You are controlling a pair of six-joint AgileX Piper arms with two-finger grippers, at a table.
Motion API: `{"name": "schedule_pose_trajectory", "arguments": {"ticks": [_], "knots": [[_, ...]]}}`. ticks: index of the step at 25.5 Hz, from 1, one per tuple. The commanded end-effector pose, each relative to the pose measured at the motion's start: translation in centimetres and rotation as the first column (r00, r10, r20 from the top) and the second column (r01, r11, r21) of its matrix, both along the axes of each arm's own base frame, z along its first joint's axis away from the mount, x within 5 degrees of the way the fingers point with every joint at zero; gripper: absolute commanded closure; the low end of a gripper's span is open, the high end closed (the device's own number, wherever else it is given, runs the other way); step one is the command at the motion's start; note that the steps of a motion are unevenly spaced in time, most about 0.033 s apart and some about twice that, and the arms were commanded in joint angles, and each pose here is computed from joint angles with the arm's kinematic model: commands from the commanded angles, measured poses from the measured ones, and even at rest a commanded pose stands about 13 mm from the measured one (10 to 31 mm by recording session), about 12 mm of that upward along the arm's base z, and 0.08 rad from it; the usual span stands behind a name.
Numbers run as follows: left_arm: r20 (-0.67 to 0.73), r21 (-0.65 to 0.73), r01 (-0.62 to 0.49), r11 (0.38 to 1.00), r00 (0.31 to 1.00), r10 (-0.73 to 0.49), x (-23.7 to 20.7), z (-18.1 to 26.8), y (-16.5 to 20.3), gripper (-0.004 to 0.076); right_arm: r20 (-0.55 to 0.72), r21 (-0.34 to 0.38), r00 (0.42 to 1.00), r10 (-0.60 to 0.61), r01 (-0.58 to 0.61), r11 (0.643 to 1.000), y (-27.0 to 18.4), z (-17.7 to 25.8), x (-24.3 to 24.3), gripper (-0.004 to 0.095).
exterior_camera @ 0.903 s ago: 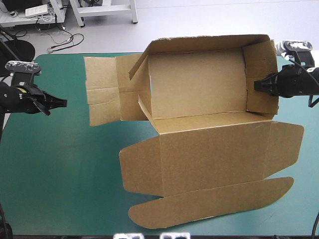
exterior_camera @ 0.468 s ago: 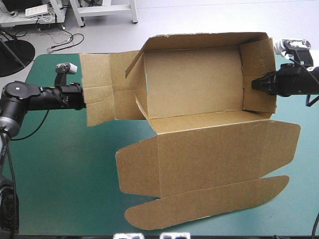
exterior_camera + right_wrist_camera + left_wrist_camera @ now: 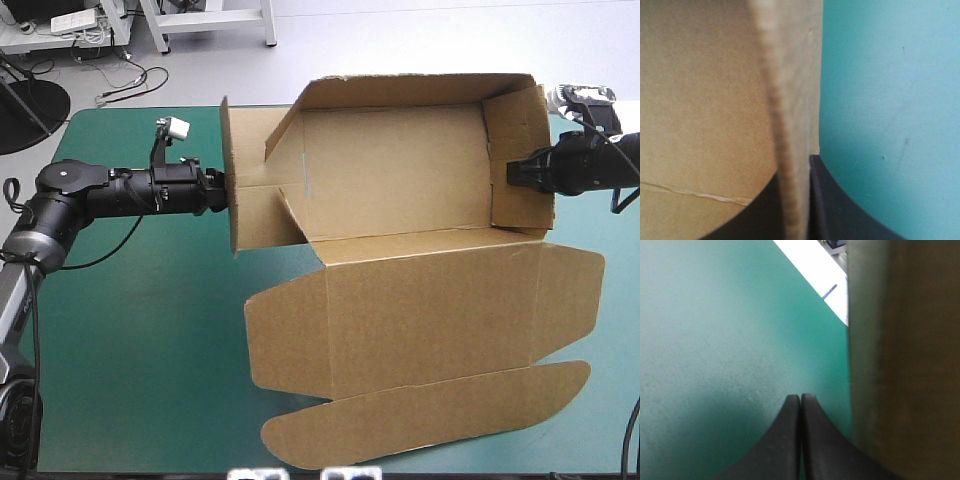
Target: Fold the box
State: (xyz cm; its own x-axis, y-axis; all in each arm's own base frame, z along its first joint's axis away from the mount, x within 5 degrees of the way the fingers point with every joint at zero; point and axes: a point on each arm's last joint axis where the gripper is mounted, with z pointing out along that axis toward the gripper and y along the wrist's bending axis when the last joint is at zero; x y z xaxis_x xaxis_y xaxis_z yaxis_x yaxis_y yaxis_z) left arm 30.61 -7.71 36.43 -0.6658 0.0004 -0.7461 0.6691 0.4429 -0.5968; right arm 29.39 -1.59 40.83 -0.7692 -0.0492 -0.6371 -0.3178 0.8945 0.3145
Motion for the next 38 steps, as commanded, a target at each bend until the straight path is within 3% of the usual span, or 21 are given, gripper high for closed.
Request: {"name": "schedule_pose_trajectory", "arguments": {"ticks": [1,9,13,16,22,24,25,31,34,38], "knots": [[0.072,-0.131,0.085,0.988,0.995,-0.076,-2.5,4.0,-0.7,0.0734,0.088,0.019,0.994,-0.059,0.057,0.998,-0.1,1.7,-0.1,0.0926],[0.104,-0.142,0.160,0.977,0.984,-0.146,-4.1,5.0,-2.9,0.0734,0.099,0.032,0.994,-0.042,0.039,0.999,1.6,1.4,0.8,0.0926],[0.113,-0.155,0.191,0.969,0.978,-0.175,-4.4,5.2,-3.7,0.0731,0.120,-0.017,0.991,-0.054,0.057,0.998,3.4,1.3,1.3,0.0926],[0.111,-0.156,0.190,0.969,0.978,-0.174,-4.4,5.2,-3.7,0.0680,0.151,-0.014,0.987,-0.047,0.050,0.999,4.7,1.5,1.5,0.0927],[0.111,-0.183,0.189,0.965,0.979,-0.171,-4.4,5.5,-3.7,0.0400,0.177,-0.052,0.983,-0.049,0.060,0.997,6.6,1.5,1.7,0.0926],[0.125,-0.181,0.192,0.965,0.977,-0.171,-4.5,5.9,-3.7,0.0204,0.183,-0.052,0.981,-0.057,0.068,0.996,6.9,1.6,1.7,0.0926],[0.134,-0.180,0.193,0.965,0.976,-0.171,-4.5,6.1,-3.7,0.0157,0.189,-0.049,0.980,-0.062,0.072,0.996,6.9,1.6,1.7,0.0926],[0.198,-0.168,0.204,0.964,0.965,-0.169,-4.7,8.0,-3.7,0.0150,0.190,-0.041,0.980,-0.064,0.073,0.996,7.0,1.7,1.7,0.0926],[0.195,-0.093,0.192,0.977,0.966,-0.172,-4.6,7.6,-3.6,0.0151,0.199,-0.027,0.978,-0.064,0.071,0.997,7.1,2.1,1.7,0.0926],[0.133,0.016,0.092,0.996,0.987,-0.094,-3.8,6.5,-3.1,0.0157,0.228,-0.006,0.971,-0.074,0.078,0.997,7.1,3.1,1.6,0.0926]]}}
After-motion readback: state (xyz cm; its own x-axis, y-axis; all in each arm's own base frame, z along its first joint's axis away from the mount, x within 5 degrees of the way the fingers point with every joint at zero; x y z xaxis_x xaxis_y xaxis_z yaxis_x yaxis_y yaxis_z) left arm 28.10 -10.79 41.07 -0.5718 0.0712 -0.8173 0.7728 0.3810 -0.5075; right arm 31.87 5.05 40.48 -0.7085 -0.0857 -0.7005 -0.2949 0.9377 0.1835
